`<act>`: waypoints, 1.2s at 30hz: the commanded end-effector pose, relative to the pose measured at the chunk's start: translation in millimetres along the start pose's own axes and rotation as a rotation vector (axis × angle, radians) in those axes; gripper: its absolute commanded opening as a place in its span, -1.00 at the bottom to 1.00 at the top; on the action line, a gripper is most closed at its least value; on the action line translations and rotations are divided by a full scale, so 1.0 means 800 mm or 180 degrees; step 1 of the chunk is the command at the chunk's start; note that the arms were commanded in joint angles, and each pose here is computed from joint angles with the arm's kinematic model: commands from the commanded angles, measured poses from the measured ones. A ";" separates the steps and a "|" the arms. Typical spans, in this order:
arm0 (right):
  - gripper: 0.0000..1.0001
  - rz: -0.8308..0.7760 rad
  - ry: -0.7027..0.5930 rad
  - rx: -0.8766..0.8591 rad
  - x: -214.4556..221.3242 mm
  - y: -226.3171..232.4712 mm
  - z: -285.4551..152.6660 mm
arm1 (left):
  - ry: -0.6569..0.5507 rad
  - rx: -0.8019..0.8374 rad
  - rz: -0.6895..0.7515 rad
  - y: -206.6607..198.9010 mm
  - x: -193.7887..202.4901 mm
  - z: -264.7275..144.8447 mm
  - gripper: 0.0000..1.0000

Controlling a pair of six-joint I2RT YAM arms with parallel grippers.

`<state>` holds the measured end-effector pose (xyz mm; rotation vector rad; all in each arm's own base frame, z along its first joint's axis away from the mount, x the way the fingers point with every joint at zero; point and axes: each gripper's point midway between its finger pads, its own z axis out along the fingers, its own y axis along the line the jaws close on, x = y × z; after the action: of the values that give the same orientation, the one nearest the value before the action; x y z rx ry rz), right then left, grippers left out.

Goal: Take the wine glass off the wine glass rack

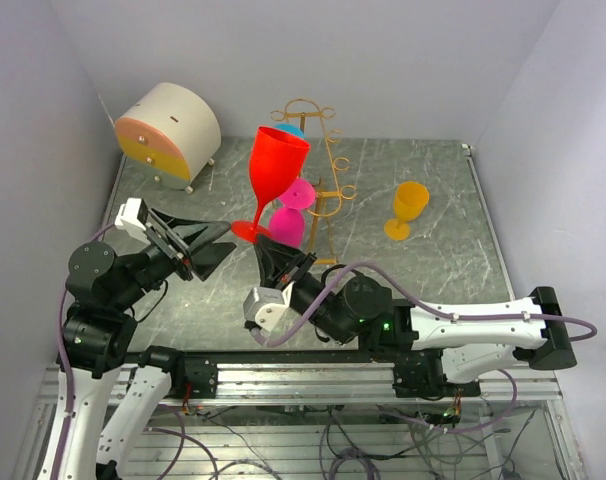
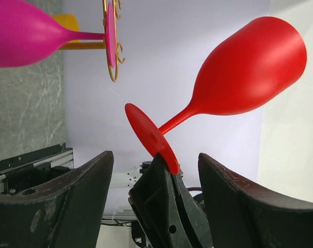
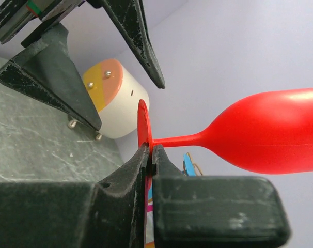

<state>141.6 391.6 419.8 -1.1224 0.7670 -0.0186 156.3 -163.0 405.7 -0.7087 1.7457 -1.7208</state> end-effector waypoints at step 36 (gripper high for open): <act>-0.37 0.0393 0.0346 0.0130 0.024 0.001 -0.074 | 0.0223 0.0166 0.0271 0.030 0.003 0.018 -0.86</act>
<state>115.4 378.2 379.6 -1.1906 0.7467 -0.0592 164.6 -176.4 372.9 -0.6427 1.8087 -1.7818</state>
